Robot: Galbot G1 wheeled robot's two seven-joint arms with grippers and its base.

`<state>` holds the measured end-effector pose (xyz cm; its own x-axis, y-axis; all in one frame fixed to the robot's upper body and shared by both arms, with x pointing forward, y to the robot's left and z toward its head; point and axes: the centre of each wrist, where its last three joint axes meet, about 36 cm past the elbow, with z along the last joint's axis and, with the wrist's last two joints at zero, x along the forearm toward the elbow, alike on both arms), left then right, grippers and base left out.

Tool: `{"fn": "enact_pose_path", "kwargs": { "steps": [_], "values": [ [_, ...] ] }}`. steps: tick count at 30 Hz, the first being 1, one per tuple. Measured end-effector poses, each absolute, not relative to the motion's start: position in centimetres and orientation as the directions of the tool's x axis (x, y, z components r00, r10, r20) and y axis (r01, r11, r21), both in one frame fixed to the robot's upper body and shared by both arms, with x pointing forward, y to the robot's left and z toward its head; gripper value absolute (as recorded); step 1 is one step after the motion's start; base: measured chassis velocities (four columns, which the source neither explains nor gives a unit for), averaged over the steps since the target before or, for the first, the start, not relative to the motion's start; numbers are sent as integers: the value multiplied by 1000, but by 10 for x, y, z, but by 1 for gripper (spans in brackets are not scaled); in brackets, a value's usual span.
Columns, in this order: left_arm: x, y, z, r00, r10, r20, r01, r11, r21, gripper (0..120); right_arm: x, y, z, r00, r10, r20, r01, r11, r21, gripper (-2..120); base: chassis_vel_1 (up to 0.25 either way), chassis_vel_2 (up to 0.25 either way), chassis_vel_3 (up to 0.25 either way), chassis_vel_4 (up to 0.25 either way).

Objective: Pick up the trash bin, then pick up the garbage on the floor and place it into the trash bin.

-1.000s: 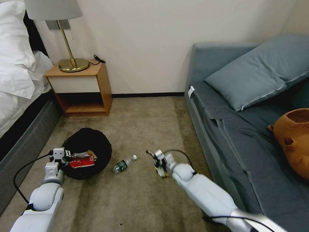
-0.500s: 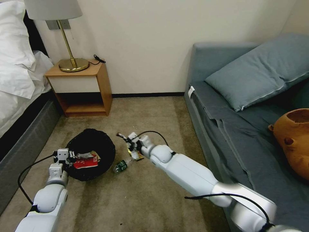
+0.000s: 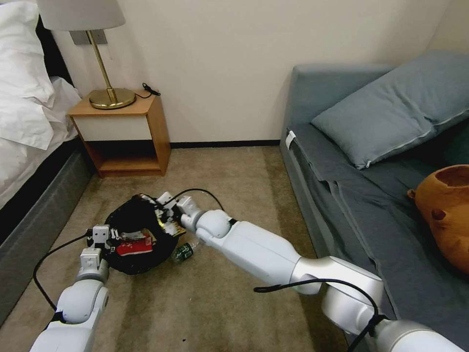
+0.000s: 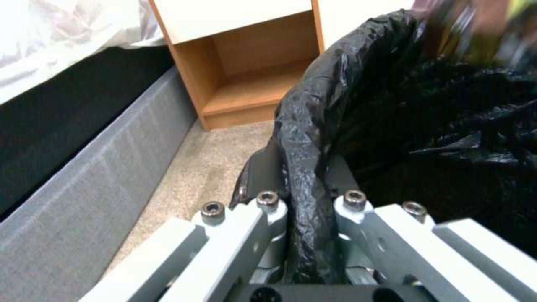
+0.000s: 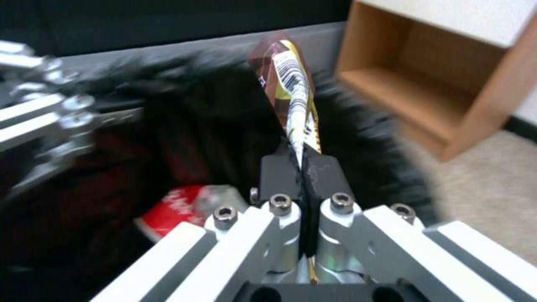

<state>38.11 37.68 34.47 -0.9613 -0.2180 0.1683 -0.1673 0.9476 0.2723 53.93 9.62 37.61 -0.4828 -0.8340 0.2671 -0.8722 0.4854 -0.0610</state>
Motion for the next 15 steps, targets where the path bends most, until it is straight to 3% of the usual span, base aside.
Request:
{"fn": "enact_pose_path", "kwargs": {
  "steps": [7,9,13,15],
  "values": [
    [368,370,348,-961,-222,163,-176,950,256,4,510,109,354,-450,-844,291,-888,458,-46,1,0,0,0,0],
    [361,368,350,-961,-225,159,-181,950,253,4,507,109,349,-453,-838,305,-886,461,-50,11,0,0,0,0],
    [357,368,351,-960,-230,158,-186,950,251,4,506,108,347,-457,-832,314,-883,466,-53,20,0,0,0,0],
    [351,370,350,-957,-242,158,-198,948,250,4,505,107,344,-471,-821,322,-876,480,-57,36,0,0,0,0]
  ]
}}
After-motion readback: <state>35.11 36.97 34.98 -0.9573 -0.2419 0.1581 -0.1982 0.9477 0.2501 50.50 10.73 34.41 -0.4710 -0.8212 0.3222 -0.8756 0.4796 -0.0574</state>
